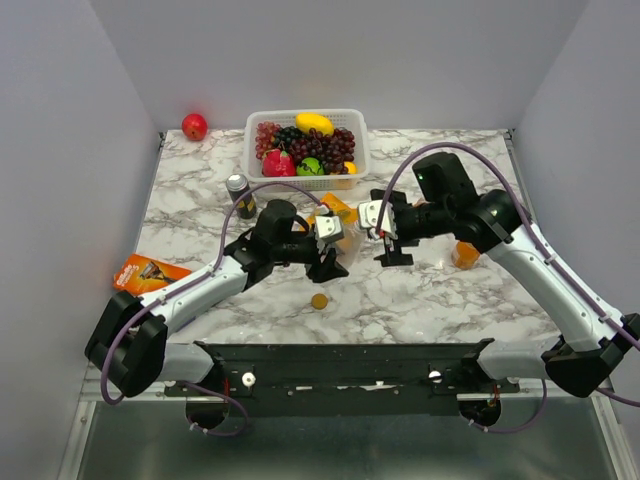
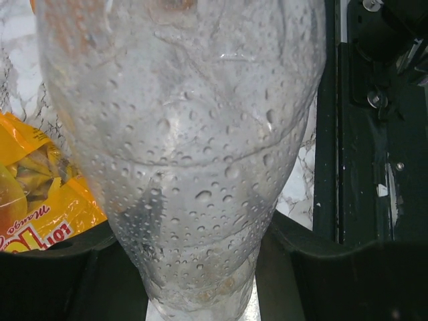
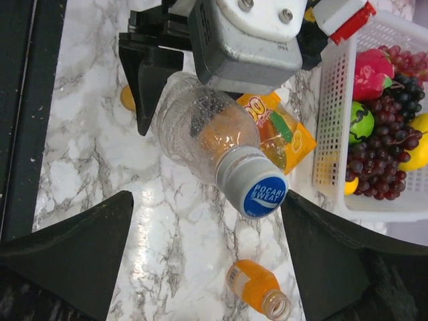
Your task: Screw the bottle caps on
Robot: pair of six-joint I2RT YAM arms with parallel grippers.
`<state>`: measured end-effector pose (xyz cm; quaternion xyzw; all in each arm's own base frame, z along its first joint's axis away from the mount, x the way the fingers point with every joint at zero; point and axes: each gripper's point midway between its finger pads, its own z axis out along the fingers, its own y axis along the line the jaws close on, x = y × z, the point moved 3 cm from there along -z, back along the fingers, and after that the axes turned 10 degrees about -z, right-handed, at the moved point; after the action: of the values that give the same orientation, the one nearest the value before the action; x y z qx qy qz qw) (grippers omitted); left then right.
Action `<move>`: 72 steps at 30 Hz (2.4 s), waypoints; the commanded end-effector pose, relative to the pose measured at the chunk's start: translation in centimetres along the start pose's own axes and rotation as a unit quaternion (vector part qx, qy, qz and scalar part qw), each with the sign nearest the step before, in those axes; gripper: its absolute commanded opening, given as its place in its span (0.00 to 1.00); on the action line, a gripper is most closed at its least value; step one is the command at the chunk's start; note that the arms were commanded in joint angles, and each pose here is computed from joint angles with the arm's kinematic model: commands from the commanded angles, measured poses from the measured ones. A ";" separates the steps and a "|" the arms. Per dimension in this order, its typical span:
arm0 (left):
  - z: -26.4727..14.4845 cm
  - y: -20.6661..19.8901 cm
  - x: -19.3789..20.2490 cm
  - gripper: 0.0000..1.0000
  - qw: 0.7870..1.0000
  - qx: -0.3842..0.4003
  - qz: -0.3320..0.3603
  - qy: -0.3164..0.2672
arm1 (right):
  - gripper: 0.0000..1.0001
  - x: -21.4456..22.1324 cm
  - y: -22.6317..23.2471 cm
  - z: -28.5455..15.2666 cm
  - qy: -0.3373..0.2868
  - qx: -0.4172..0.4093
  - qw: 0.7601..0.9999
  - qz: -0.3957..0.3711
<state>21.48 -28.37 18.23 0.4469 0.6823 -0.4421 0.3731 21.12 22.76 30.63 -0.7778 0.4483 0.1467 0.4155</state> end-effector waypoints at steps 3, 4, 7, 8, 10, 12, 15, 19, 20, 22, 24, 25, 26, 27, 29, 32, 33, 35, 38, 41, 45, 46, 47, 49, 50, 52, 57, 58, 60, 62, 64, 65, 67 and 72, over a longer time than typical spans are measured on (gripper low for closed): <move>-0.9 1.7 -3.1 0.00 0.997 -0.034 -0.006 -0.069 | 0.95 1.3 3.0 0.2 0.038 -0.047 0.994 0.086; -1.0 1.8 -3.1 0.00 0.997 -0.036 -0.006 -0.070 | 0.93 1.5 3.3 0.1 0.043 -0.051 0.994 0.092; -1.1 2.2 -3.0 0.00 0.996 -0.045 -0.007 -0.071 | 0.87 1.8 4.8 -0.6 0.055 -0.070 0.990 0.107; -1.2 2.3 -3.0 0.00 0.996 -0.047 -0.003 -0.069 | 0.86 1.6 5.0 -0.9 0.057 -0.065 0.988 0.125; -1.2 2.1 -2.1 0.00 0.998 -0.039 0.016 -0.050 | 0.86 0.7 3.3 -2.3 0.042 -0.017 0.989 0.143; -1.2 1.9 -1.3 0.00 0.999 -0.032 0.021 -0.028 | 0.87 -0.2 0.9 -2.9 0.023 0.029 0.986 0.160; -1.2 1.5 -0.2 0.00 0.998 -0.017 0.055 0.002 | 0.91 -1.9 -2.9 -3.9 0.002 0.080 0.985 0.154; -1.1 1.1 0.3 0.00 0.997 -0.006 0.070 0.018 | 0.97 -3.8 -4.9 -3.2 -0.051 0.071 0.989 0.119; -1.1 1.1 0.2 0.00 0.997 -0.006 0.070 0.017 | 0.98 -4.2 -5.0 -3.1 -0.066 0.067 0.992 0.089; -1.0 1.0 0.1 0.00 0.998 -0.005 0.068 0.015 | 0.99 -4.2 -3.9 -2.1 -0.079 0.039 0.994 0.061; -1.0 1.0 -0.3 0.00 0.997 -0.005 0.071 0.010 | 0.99 -3.6 -3.2 -1.2 -0.069 0.023 0.997 0.040; -1.0 0.9 -0.5 0.00 0.997 -0.005 0.072 0.008 | 0.99 -3.5 -2.9 -0.9 -0.069 0.013 0.997 0.033; -1.0 0.9 -0.7 0.00 0.997 -0.004 0.075 0.006 | 0.99 -3.2 -2.6 -0.7 -0.065 0.002 0.998 0.022; -1.1 0.9 -0.6 0.00 0.997 -0.004 0.074 0.009 | 0.99 -3.1 -2.5 -0.6 -0.064 -0.001 0.998 0.020; -1.1 0.8 -0.7 0.00 0.997 -0.002 0.079 0.010 | 0.99 -2.9 -2.1 -0.2 -0.062 -0.011 0.998 0.013; -1.1 0.7 -0.8 0.00 0.997 0.002 0.080 0.009 | 0.99 -2.6 -1.3 0.3 -0.060 -0.026 0.998 0.006; -1.1 0.7 -1.0 0.00 0.997 0.002 0.081 0.007 | 0.99 -2.4 -1.1 0.3 -0.057 -0.028 0.998 0.004; -1.1 0.6 -1.4 0.00 0.997 0.004 0.081 0.002 | 0.99 -2.0 -0.6 0.8 -0.053 -0.036 0.998 0.001; -1.1 0.6 -1.7 0.00 0.997 0.001 0.083 -0.003 | 0.99 -1.5 -0.2 1.2 -0.045 -0.037 0.998 0.003; -1.1 0.9 -2.1 0.00 0.997 -0.007 0.075 -0.009 | 0.99 -1.0 -0.1 1.3 -0.037 -0.037 0.999 0.003; -1.2 1.1 -3.2 0.00 0.999 -0.014 0.033 -0.035 | 0.98 -0.3 0.7 1.4 -0.022 -0.042 0.999 0.009; -1.3 1.3 -3.3 0.00 0.999 -0.017 0.024 -0.039 | 0.98 0.1 0.8 1.4 -0.014 -0.042 0.999 0.013; -1.4 1.4 -3.6 0.00 0.999 -0.020 0.019 -0.045 | 0.98 0.2 1.1 1.3 -0.008 -0.042 0.999 0.018; -1.6 1.6 -4.2 0.00 0.998 -0.025 0.011 -0.061 | 0.98 1.2 1.6 1.5 0.012 -0.044 0.998 0.034; -1.7 1.6 -4.4 0.00 0.997 -0.028 0.012 -0.066 | 0.98 1.4 2.0 1.6 0.018 -0.048 0.998 0.046; -1.8 1.8 -5.0 0.00 0.997 -0.033 0.017 -0.073 | 0.98 2.4 2.6 1.9 0.038 -0.054 0.996 0.067; -2.2 2.4 -5.9 0.00 0.995 -0.053 0.025 -0.087 | 0.95 3.4 4.5 2.0 0.064 -0.085 0.987 0.118; -2.3 2.6 -6.0 0.00 0.994 -0.059 0.025 -0.090 | 0.94 3.2 4.8 1.8 0.064 -0.091 0.986 0.124; -2.7 3.3 -6.1 0.00 0.992 -0.077 0.014 -0.100 | 0.93 2.6 5.4 0.7 0.067 -0.099 0.981 0.152; -3.0 3.5 -6.0 0.00 0.991 -0.086 0.010 -0.103 | 0.90 1.6 6.8 -0.5 0.058 -0.122 0.975 0.174; -3.1 3.8 -5.4 0.00 0.991 -0.094 0.012 -0.099 | 0.89 0.5 7.6 -1.3 0.041 -0.131 0.972 0.191; -3.2 3.7 -5.2 0.00 0.991 -0.094 0.013 -0.098 | 0.89 0.1 8.1 -2.0 0.038 -0.131 0.969 0.206; -3.1 3.6 -4.4 0.00 0.992 -0.093 0.012 -0.088 | 0.88 -0.4 8.1 -2.6 0.033 -0.123 0.969 0.211; -3.0 2.4 -1.8 0.00 0.997 -0.057 0.058 -0.016 | 0.86 -1.4 1.5 -4.4 0.015 0.029 0.988 0.149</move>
<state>25.49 -26.02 21.57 0.3982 0.6814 -0.4091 0.4580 16.30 19.44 28.68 -0.7206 0.5825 0.2187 0.3058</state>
